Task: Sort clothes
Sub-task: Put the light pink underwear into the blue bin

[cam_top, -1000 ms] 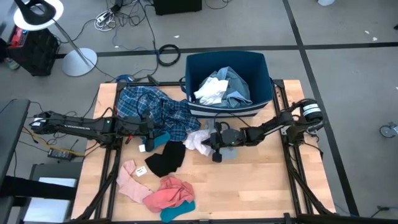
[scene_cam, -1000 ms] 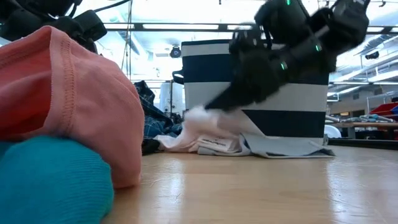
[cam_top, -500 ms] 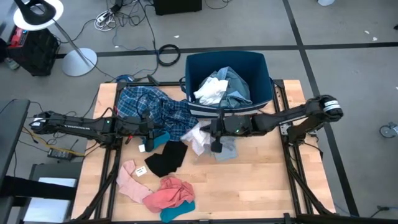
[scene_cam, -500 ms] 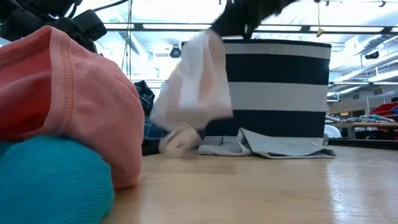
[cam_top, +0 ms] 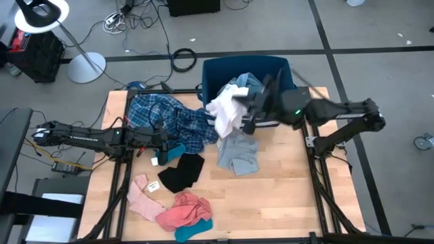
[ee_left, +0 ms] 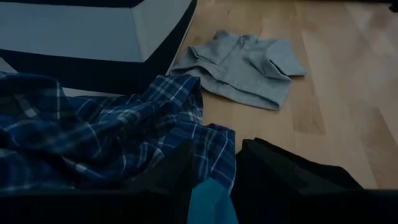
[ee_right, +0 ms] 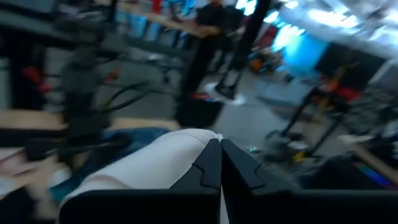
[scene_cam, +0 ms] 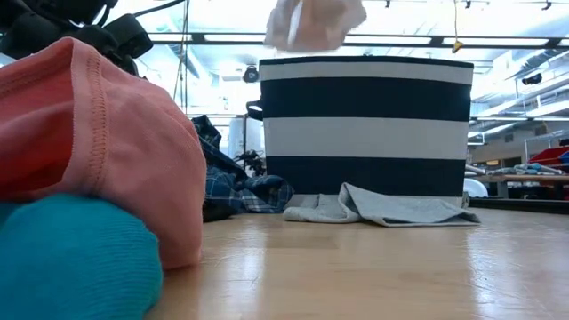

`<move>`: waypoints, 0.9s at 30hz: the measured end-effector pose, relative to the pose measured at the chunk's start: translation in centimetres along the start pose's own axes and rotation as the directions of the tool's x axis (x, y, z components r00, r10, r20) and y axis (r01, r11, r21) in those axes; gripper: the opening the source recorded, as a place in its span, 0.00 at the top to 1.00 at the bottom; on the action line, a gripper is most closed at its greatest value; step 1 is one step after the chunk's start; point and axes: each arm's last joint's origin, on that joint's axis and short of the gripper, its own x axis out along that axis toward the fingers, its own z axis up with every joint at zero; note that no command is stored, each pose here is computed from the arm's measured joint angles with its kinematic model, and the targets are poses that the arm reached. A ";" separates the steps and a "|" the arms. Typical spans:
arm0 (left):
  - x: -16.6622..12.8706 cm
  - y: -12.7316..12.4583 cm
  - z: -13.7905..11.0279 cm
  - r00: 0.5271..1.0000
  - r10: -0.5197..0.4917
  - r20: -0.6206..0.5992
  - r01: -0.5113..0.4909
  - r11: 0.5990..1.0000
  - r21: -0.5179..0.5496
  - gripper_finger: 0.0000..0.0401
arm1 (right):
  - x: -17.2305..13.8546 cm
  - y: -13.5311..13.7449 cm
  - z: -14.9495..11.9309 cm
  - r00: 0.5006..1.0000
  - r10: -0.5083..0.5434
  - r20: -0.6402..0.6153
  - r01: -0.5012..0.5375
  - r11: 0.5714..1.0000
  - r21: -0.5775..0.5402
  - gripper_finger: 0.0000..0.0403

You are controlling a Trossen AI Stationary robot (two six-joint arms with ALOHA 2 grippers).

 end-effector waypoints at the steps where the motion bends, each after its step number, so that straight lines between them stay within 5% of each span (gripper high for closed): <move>1: 0.0 0.0 0.0 1.000 0.000 0.001 0.000 1.000 0.000 0.65 | -0.3 -0.7 0.7 1.000 -0.026 0.010 0.026 1.000 -0.012 1.00; 7: 0.0 0.0 0.0 1.000 0.000 0.001 0.000 1.000 0.000 0.65 | -1.3 -4.8 3.2 0.983 -0.183 0.014 0.183 0.982 -0.043 1.00; 12: 0.0 0.0 0.0 1.000 0.000 0.000 0.000 1.000 0.000 0.65 | -1.5 -7.3 2.9 0.955 -0.291 -0.054 0.288 0.956 -0.055 1.00; 18: 0.0 0.0 0.0 1.000 0.000 0.000 0.000 1.000 0.002 0.65 | -3.0 -9.3 0.4 0.948 -0.234 -0.216 0.260 0.960 0.099 1.00; 27: 0.0 0.0 0.0 1.000 0.000 -0.001 0.000 1.000 0.020 0.65 | -5.8 -9.0 -6.5 0.917 -0.231 -0.325 0.303 0.934 0.190 1.00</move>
